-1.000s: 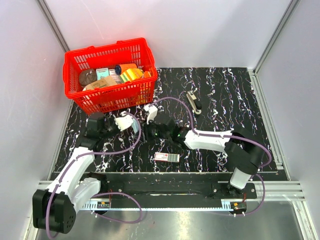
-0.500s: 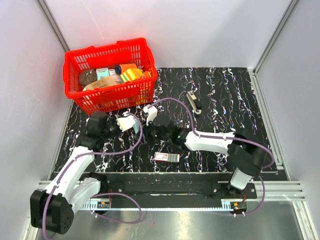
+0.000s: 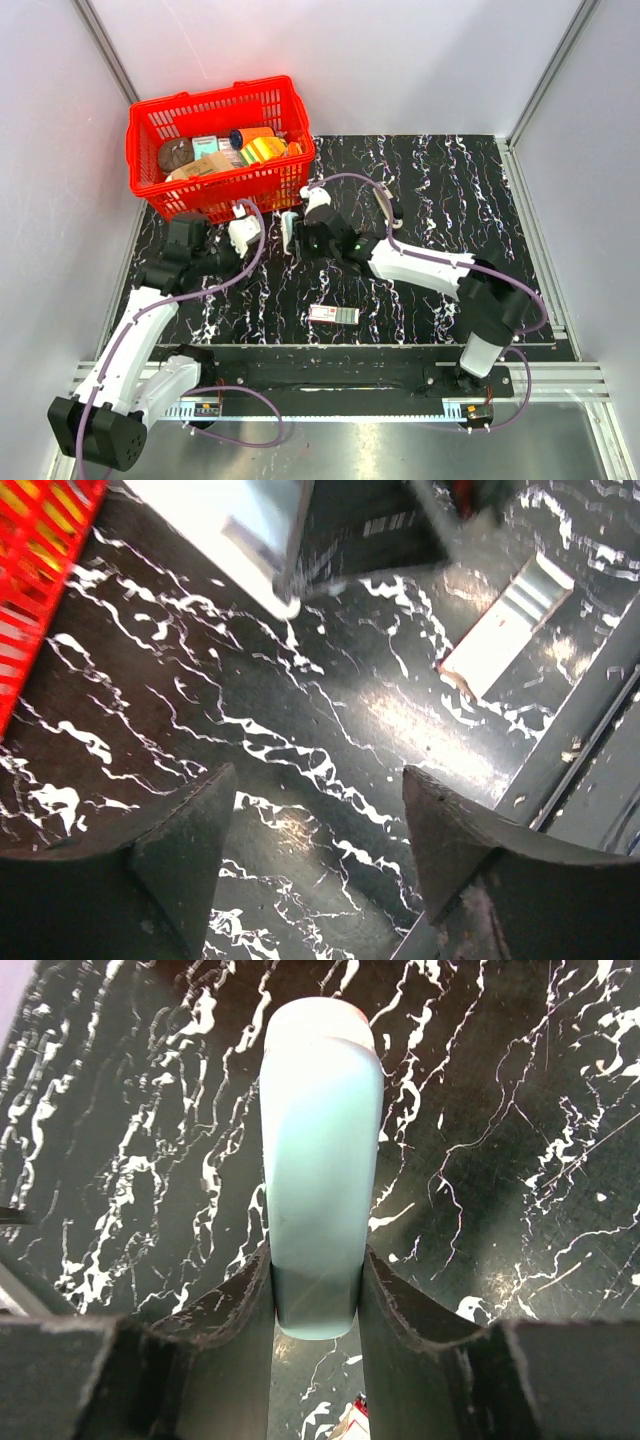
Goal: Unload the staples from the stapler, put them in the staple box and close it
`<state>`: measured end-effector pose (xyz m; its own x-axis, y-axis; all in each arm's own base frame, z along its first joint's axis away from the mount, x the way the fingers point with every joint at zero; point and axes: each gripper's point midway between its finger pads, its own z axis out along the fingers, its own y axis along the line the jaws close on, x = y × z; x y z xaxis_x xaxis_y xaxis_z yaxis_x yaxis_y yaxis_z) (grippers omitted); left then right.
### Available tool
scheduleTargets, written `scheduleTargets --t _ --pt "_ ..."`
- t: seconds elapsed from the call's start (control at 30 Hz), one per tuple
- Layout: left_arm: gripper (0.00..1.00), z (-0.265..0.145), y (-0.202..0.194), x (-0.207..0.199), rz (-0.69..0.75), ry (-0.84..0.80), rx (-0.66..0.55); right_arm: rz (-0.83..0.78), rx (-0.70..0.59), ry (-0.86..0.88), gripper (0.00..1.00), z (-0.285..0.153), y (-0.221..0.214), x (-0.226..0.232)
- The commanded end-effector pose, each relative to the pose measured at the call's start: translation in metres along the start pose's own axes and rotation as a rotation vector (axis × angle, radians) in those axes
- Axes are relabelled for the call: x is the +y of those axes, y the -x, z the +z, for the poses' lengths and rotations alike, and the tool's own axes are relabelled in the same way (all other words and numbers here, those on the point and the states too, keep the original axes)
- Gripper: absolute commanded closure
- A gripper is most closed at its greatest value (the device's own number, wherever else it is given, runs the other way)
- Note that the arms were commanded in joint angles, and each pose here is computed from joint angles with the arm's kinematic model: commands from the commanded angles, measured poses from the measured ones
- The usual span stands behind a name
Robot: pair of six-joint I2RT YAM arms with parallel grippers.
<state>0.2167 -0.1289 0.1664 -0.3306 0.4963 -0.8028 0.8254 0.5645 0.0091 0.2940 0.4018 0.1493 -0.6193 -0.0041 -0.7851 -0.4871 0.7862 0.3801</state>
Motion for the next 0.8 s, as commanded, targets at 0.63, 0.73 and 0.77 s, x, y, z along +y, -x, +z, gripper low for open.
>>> scheduleTargets --t 0.63,0.73,0.77 --pt "0.01 -0.046 0.053 0.061 -0.18 0.399 -0.073 0.034 0.415 -0.301 0.69 0.088 -0.082 -0.013" --pt "0.01 -0.044 0.051 0.061 -0.188 0.398 -0.072 0.043 0.405 -0.297 0.48 0.087 -0.077 -0.01" --pt "0.01 -0.043 0.051 0.061 -0.19 0.397 -0.072 0.041 0.397 -0.298 0.41 0.085 -0.073 -0.01"
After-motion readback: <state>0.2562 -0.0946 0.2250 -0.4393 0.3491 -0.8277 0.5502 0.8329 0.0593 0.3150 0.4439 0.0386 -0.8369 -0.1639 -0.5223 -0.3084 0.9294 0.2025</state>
